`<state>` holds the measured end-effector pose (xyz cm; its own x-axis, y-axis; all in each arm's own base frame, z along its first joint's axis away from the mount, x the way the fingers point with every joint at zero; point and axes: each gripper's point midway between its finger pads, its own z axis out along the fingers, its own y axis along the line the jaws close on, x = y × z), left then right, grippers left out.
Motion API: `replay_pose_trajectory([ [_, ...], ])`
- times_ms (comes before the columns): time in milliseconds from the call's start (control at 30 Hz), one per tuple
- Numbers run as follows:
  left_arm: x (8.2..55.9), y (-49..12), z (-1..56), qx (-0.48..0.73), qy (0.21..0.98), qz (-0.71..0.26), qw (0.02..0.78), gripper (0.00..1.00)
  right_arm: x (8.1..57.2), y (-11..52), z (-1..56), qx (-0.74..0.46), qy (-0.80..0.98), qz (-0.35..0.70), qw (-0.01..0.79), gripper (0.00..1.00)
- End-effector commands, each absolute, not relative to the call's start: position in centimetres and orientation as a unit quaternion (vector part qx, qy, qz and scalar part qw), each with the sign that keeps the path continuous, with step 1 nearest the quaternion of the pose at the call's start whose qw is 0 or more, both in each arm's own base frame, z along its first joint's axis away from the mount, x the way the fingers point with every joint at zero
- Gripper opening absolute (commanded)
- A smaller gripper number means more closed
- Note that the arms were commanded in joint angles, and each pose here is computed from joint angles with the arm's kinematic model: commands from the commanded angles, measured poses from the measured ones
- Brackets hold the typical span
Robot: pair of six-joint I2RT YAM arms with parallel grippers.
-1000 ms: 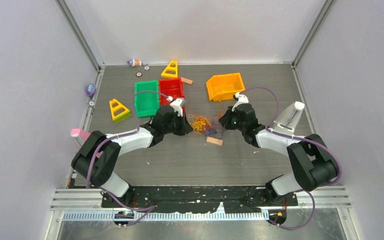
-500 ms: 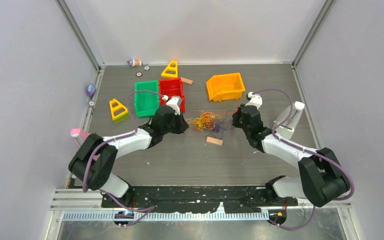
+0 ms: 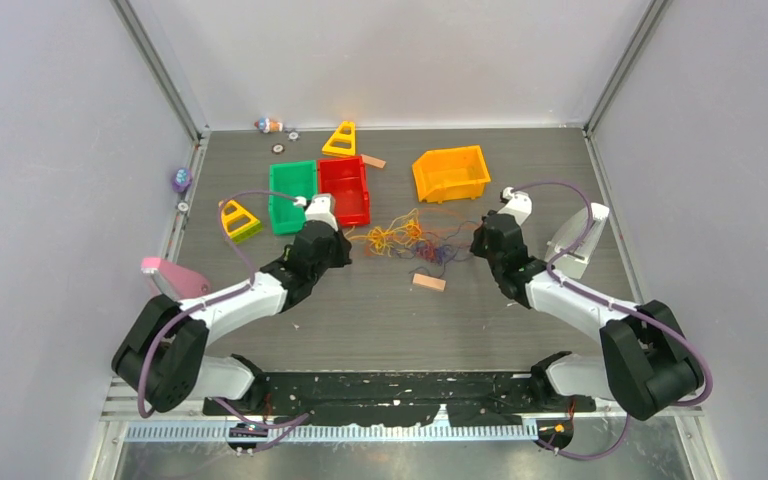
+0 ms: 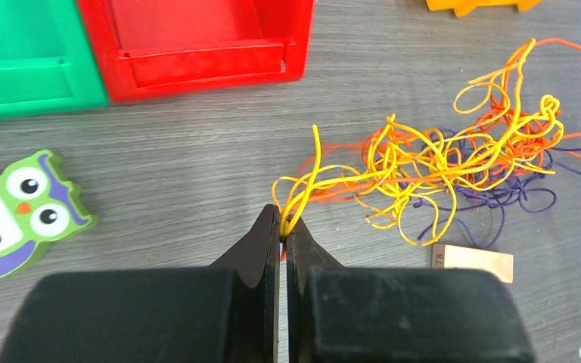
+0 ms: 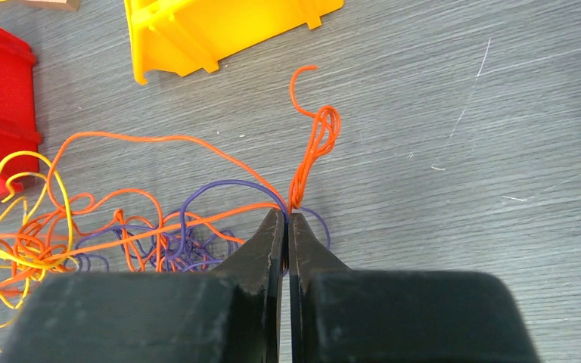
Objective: Untangle the cables
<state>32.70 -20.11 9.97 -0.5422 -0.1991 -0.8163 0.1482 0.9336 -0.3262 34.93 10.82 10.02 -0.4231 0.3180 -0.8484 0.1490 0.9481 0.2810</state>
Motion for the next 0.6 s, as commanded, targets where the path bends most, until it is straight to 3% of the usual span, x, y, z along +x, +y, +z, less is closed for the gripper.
replay_pose_trajectory([
  [0,33.6,-17.9,11.1,-0.057,0.844,-0.144,0.513,0.00,35.2,8.7,11.9,0.181,0.811,0.057,0.553,0.05],
  [100,33.3,-20.8,11.1,0.007,0.846,-0.197,0.496,0.00,35.2,9.1,12.2,0.170,0.809,0.069,0.558,0.07],
  [167,32.7,-23.7,11.5,0.065,0.839,-0.253,0.477,0.00,35.1,10.2,12.4,0.135,0.813,0.088,0.559,0.15],
  [233,31.9,-25.6,11.4,0.097,0.832,-0.295,0.460,0.00,35.2,11.6,13.3,0.107,0.801,0.125,0.576,0.56],
  [300,31.7,-26.4,11.2,0.107,0.831,-0.307,0.452,0.00,35.1,13.2,13.8,0.071,0.791,0.163,0.586,0.72],
  [567,31.8,-27.3,10.3,0.119,0.843,-0.309,0.424,0.00,35.2,19.8,12.7,-0.055,0.813,0.224,0.534,0.78],
])
